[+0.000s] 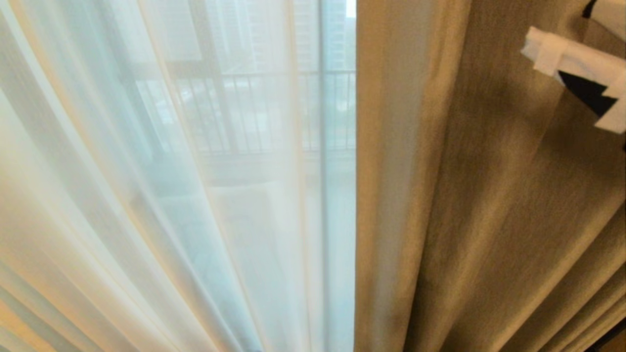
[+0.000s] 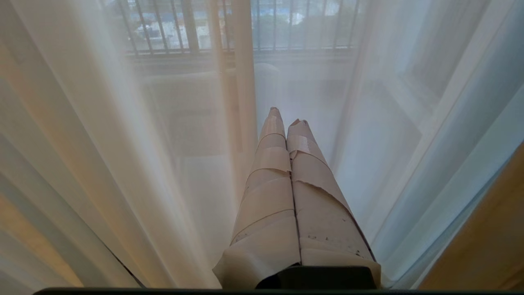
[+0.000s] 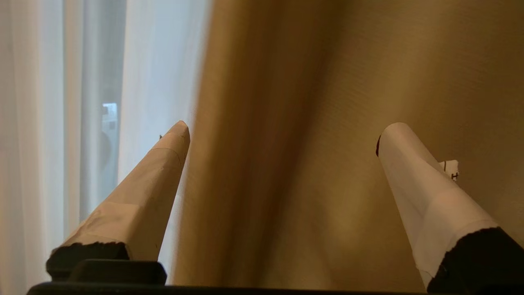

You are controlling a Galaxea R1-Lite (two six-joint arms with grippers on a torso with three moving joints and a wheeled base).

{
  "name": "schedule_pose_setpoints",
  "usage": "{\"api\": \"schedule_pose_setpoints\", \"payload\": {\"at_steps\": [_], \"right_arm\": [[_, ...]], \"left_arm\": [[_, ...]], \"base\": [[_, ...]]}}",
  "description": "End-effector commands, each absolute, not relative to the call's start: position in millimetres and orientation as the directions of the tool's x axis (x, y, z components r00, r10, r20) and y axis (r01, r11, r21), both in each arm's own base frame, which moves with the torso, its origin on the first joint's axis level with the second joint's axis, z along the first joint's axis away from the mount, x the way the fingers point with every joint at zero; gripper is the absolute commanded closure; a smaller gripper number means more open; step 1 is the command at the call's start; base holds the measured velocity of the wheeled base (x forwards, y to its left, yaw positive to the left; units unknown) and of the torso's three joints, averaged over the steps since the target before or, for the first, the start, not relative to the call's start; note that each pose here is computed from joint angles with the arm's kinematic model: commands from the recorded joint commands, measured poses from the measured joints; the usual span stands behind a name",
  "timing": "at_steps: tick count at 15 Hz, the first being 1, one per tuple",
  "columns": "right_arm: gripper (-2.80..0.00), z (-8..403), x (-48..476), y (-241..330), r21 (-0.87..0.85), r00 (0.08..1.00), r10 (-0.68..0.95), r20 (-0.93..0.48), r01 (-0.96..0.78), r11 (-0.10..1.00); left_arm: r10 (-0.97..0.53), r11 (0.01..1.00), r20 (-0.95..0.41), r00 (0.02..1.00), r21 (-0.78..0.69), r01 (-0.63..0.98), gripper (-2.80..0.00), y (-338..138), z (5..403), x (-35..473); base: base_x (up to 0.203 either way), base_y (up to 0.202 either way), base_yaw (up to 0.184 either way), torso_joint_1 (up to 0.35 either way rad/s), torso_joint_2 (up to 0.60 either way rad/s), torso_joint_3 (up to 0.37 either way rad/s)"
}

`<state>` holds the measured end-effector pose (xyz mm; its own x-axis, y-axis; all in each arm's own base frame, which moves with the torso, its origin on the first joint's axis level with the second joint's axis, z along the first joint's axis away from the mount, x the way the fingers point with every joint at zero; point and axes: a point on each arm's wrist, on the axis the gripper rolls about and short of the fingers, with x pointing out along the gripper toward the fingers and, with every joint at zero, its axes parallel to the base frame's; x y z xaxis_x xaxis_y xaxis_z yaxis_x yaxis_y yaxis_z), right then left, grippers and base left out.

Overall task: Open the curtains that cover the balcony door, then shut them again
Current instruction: Close the outer curtains on both sides

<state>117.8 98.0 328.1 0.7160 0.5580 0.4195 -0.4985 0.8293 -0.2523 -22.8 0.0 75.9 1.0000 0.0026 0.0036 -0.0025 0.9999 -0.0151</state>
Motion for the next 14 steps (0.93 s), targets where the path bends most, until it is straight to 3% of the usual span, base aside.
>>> {"api": "schedule_pose_setpoints", "payload": {"at_steps": [1, 3, 4, 5, 14], "right_arm": [[-2.8, 323, 96, 75, -0.248, 0.718, 0.527, 0.454, -0.466, 0.849], [-2.8, 317, 88, 64, -0.242, 0.732, 0.502, 0.46, -0.441, 0.864], [-2.52, 314, 85, 60, -0.235, 0.738, 0.493, 0.46, -0.435, 0.869], [0.0, 307, 82, 56, -0.228, 0.752, 0.48, 0.451, -0.423, 0.877], [0.0, 258, 71, 20, -0.138, 0.909, 0.241, 0.339, -0.206, 0.969]], "left_arm": [[0.003, 1.0, 0.005, 1.0, -0.015, -0.003, 0.0, 0, 76, -23], [0.003, 1.0, 0.005, 1.0, -0.015, -0.003, 0.0, 0, 76, -23], [0.003, 1.0, 0.005, 1.0, -0.015, -0.003, 0.0, 0, 76, -23], [0.003, 1.0, 0.005, 1.0, -0.015, -0.003, 0.0, 0, 76, -23], [0.003, 1.0, 0.005, 1.0, -0.015, -0.003, 0.0, 0, 76, -23]], "base": [[0.0, 0.0, 0.0, 0.0, 0.0, 0.0], [0.0, 0.0, 0.0, 0.0, 0.0, 0.0], [0.0, 0.0, 0.0, 0.0, 0.0, 0.0], [0.0, 0.0, 0.0, 0.0, 0.0, 0.0], [0.0, 0.0, 0.0, 0.0, 0.0, 0.0]]}}
